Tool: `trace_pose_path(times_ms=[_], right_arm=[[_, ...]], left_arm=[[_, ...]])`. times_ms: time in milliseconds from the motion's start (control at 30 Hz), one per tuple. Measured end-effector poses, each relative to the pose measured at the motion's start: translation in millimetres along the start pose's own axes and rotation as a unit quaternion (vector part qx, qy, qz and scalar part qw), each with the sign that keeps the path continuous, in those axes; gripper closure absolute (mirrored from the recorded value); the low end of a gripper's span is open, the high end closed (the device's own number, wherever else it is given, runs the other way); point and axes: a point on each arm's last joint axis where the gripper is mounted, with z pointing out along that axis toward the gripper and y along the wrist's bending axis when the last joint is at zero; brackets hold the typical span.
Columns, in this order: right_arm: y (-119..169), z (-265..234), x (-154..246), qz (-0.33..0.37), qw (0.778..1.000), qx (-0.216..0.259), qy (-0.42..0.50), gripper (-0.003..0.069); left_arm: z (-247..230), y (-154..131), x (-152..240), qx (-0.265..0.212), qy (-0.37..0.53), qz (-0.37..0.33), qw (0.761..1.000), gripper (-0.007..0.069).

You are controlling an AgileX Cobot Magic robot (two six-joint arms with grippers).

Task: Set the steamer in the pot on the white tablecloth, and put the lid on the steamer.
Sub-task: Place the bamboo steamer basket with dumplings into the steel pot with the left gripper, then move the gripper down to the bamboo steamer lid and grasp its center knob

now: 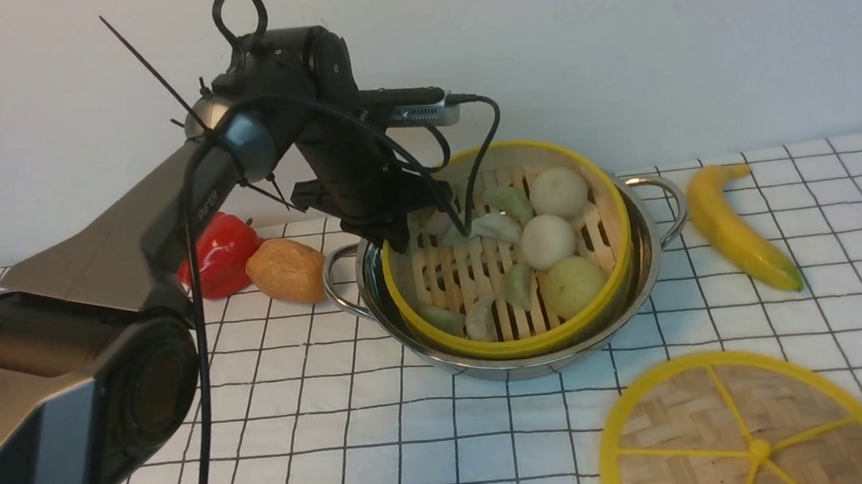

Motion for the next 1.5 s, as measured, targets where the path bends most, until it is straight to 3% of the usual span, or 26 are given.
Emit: trace_pose_path(times_ms=[267,833,1000,1233,1367,1500], right_arm=[[0.1,0.0,0.8,-0.001,1.0,-0.001,0.004,0.0419],[0.2,0.0,1.5,-0.001,1.0,-0.001,0.008,0.0419],[0.3,0.0,1.6,-0.001,1.0,-0.001,0.009,0.0419],[0.8,0.0,1.5,0.004,1.0,-0.005,0.008,0.0419],[4.0,-0.1,0.7,0.013,1.0,-0.022,0.004,0.0419],[8.5,-0.4,-1.0,0.013,0.999,-0.047,-0.005,0.0419]], left_arm=[[0.0,-0.2,0.0,0.001,0.0,0.0,1.0,0.0557],[-9.4,-1.4,-3.0,0.003,-0.013,0.001,1.0,0.0374],[-33.9,-2.5,-9.3,-0.005,-0.045,0.008,0.999,0.0372],[-103.8,0.2,-23.4,-0.055,-0.141,0.028,0.988,0.0374],[-169.1,2.6,-18.5,-0.101,-0.206,0.052,0.972,0.0438],[-228.7,3.2,-4.5,-0.134,-0.257,0.072,0.954,0.0564]])
